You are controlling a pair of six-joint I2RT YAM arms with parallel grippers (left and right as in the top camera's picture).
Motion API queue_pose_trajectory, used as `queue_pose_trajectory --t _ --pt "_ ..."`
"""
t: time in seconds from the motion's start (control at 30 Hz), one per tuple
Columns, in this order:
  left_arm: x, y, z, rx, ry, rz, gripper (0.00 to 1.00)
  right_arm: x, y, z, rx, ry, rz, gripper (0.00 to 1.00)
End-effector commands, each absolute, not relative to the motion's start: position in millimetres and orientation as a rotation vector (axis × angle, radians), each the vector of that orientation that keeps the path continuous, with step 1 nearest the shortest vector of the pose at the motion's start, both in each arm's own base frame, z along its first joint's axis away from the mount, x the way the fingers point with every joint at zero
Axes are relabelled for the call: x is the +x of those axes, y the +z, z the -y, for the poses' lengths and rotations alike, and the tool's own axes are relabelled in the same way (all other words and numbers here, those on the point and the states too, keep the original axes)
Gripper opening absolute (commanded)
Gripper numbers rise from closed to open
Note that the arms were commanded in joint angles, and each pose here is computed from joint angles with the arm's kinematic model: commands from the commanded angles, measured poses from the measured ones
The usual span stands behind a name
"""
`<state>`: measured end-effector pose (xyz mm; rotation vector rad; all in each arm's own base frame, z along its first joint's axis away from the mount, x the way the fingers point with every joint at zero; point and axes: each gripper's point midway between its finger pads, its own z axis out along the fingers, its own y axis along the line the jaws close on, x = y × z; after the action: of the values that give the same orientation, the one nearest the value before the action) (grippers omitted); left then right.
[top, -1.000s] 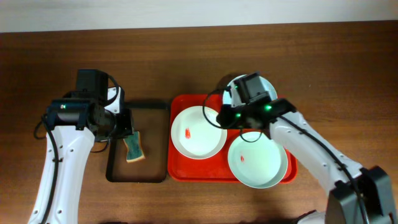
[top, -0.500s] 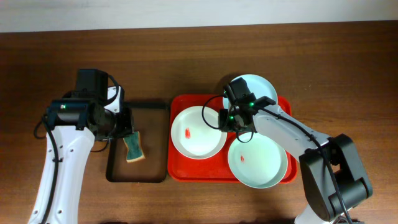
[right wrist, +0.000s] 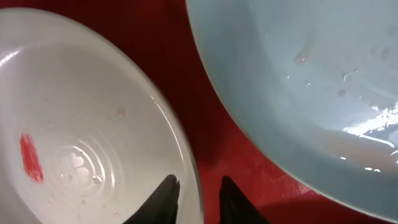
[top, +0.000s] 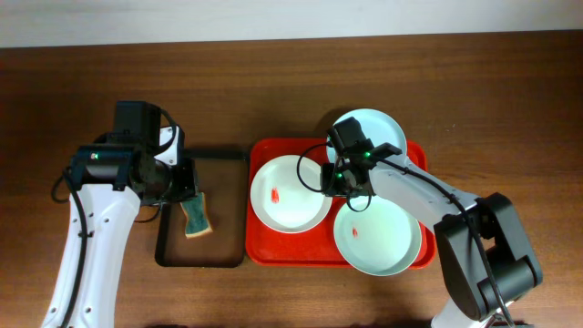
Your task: Clean dirty plates on tray and stack at the side
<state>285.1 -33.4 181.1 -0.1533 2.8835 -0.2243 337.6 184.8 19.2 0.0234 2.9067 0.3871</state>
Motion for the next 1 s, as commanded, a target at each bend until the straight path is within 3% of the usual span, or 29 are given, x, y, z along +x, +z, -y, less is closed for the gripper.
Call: queue_pose_trajectory --t 0.0,0.07,0.2,0.23,0.27,0.5,0.6,0.73,0.8,0.97 --pt "286 178 33 -0.157 -0.216 -2.885 0.22 334 10 -181 0.036 0.354 -2.926 0.23" --pt "286 178 33 -0.157 -0.216 -2.885 0.22 334 10 -181 0.036 0.354 -2.925 0.32" --pt "286 178 33 -0.157 -0.216 -2.885 0.22 334 3 -181 0.037 0.346 -2.940 0.32" --pt "286 178 33 -0.157 -0.216 -2.885 0.22 333 2 -181 0.037 0.345 -2.942 0.23" --pt "286 178 33 -0.157 -0.216 -2.885 0.24 333 2 -181 0.036 0.345 -2.943 0.07" --pt "285 177 33 -0.159 -0.215 -2.894 0.24 329 14 -178 0.041 0.343 -2.945 0.04" --pt "285 175 33 -0.160 -0.215 -2.899 0.24 331 14 -180 0.038 0.350 -2.933 0.25" --pt "285 175 33 -0.165 -0.216 -2.899 0.24 333 4 -181 0.047 0.348 -2.942 0.26" --pt "285 175 33 -0.165 -0.216 -2.899 0.24 331 3 -180 0.047 0.342 -2.951 0.04" --pt "286 173 29 -0.221 -0.184 -2.905 0.23 329 1 -169 0.120 0.319 -2.978 0.04"
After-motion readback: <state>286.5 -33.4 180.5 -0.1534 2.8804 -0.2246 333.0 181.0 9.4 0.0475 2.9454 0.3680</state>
